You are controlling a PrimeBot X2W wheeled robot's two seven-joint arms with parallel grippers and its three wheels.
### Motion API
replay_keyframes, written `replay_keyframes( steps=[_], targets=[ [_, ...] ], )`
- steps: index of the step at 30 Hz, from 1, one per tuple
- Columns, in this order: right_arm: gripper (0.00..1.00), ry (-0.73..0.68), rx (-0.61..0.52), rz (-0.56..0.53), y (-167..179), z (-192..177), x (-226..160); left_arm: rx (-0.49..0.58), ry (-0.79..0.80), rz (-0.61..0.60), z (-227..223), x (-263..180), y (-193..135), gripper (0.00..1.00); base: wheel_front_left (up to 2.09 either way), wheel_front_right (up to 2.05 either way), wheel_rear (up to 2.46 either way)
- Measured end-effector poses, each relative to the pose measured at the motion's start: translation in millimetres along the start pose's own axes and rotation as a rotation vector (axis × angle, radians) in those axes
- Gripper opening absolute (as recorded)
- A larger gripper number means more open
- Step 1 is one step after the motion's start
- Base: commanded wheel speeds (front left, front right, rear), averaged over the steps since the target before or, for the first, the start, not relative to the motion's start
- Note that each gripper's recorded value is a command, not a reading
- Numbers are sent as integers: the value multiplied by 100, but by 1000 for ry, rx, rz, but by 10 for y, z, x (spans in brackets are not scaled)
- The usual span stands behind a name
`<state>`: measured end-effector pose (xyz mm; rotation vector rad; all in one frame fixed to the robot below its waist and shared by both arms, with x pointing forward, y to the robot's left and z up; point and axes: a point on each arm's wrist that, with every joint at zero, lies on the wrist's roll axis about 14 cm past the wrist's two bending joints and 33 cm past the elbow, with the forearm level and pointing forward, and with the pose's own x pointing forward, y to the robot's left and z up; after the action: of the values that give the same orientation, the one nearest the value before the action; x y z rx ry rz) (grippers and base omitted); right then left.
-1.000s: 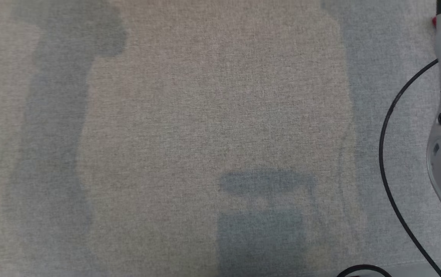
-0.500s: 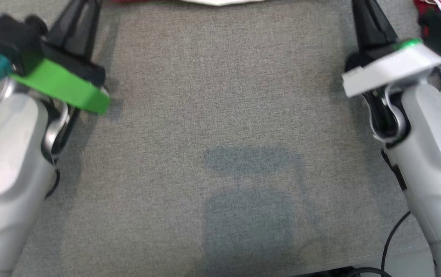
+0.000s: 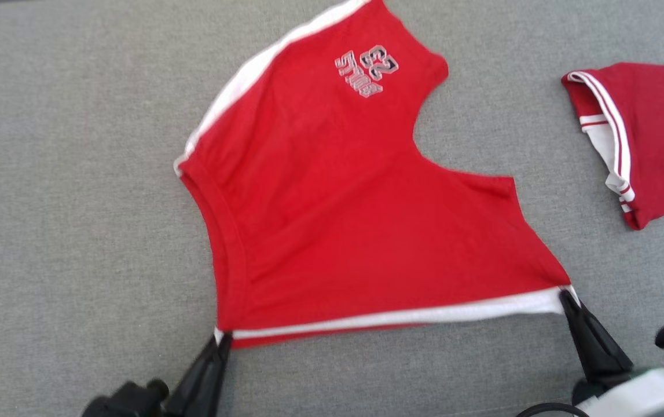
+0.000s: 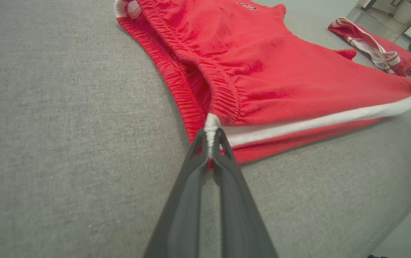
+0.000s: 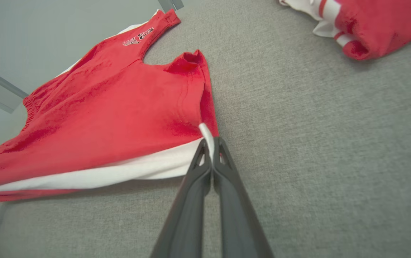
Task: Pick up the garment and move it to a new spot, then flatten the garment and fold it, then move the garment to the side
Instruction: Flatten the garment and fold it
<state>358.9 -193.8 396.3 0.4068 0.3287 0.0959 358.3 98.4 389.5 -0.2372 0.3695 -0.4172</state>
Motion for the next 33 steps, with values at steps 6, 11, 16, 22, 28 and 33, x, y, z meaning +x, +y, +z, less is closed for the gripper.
replay_keyframes(
  steps=[6,11,16,22,28,33],
  targets=[
    [0,-22,56,-67,-100,136,-486,-152,-17,32,11,-396,-352,0,0,0,0],
    [0,-101,56,78,283,597,-52,-198,-103,63,361,-256,-299,0,0,0,0],
    [0,-157,-22,263,834,1209,860,-155,-208,124,1023,248,26,0,0,0,0],
    [0,-41,-42,264,878,1109,1734,-154,-92,143,965,859,150,0,0,0,0],
    [0,77,-49,298,1135,718,2245,-129,-19,253,735,884,498,0,0,0,0],
    [0,72,-65,340,1373,739,2472,-129,-35,294,748,822,631,0,0,0,0]
  ],
)
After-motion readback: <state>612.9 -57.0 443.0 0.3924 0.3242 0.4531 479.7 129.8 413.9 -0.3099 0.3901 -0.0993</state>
